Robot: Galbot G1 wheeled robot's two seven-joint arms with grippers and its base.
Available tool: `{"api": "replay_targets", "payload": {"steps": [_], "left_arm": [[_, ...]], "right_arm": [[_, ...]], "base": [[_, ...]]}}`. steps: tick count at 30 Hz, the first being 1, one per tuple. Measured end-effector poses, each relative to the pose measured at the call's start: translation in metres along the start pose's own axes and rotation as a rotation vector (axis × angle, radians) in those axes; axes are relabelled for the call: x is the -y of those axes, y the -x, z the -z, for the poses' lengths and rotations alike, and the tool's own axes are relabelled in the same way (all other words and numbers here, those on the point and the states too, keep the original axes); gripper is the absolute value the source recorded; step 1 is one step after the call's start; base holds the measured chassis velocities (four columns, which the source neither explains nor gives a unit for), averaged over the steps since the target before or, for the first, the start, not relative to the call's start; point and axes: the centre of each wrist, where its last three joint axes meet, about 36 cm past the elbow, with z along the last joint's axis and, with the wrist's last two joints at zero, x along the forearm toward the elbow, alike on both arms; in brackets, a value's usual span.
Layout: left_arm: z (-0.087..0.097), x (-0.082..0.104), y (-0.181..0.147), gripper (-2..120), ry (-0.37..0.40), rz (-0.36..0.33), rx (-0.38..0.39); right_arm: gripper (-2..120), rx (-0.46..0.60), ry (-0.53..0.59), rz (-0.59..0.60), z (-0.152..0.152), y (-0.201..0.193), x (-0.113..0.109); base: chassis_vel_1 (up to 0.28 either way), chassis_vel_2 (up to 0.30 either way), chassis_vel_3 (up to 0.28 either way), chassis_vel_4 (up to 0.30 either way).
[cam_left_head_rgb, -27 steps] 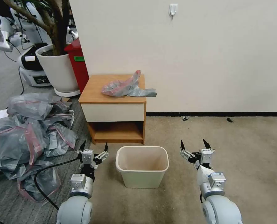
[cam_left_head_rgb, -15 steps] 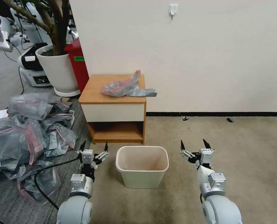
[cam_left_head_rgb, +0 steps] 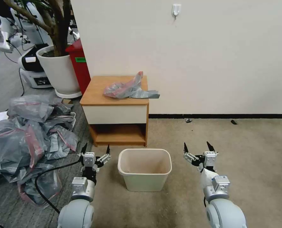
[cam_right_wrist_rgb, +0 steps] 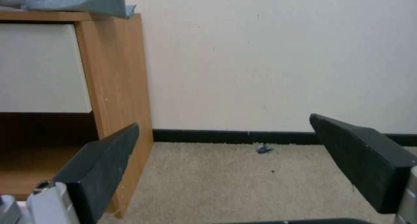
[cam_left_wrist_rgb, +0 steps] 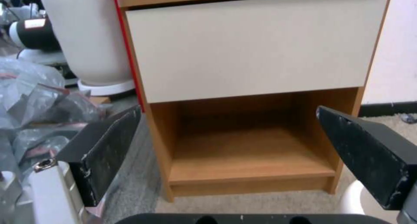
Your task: Pick up the garbage bag from the table and place it over the trash can.
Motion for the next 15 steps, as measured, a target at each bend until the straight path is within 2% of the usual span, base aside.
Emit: {"api": "replay_targets", "payload": {"steps": [12, 14, 15], "left_arm": [[0.002, 0.000, 0.000, 100, -0.003, 0.001, 0.000], [0.023, -0.003, -0.005, 100, -0.038, 0.014, -0.005], [0.023, -0.003, -0.005, 100, -0.038, 0.014, -0.005]], "right_arm": [[100, -0.001, 0.000, 0.000, 0.000, 0.000, 0.000], [100, 0.001, 0.013, 0.001, 0.013, 0.002, -0.001], [100, 0.001, 0.013, 0.001, 0.013, 0.002, -0.001]], "base": [[0.000, 0.000, 0.000, 0.000], [0.000, 0.000, 0.000, 0.000], [0.000, 0.000, 0.000, 0.000]]}}
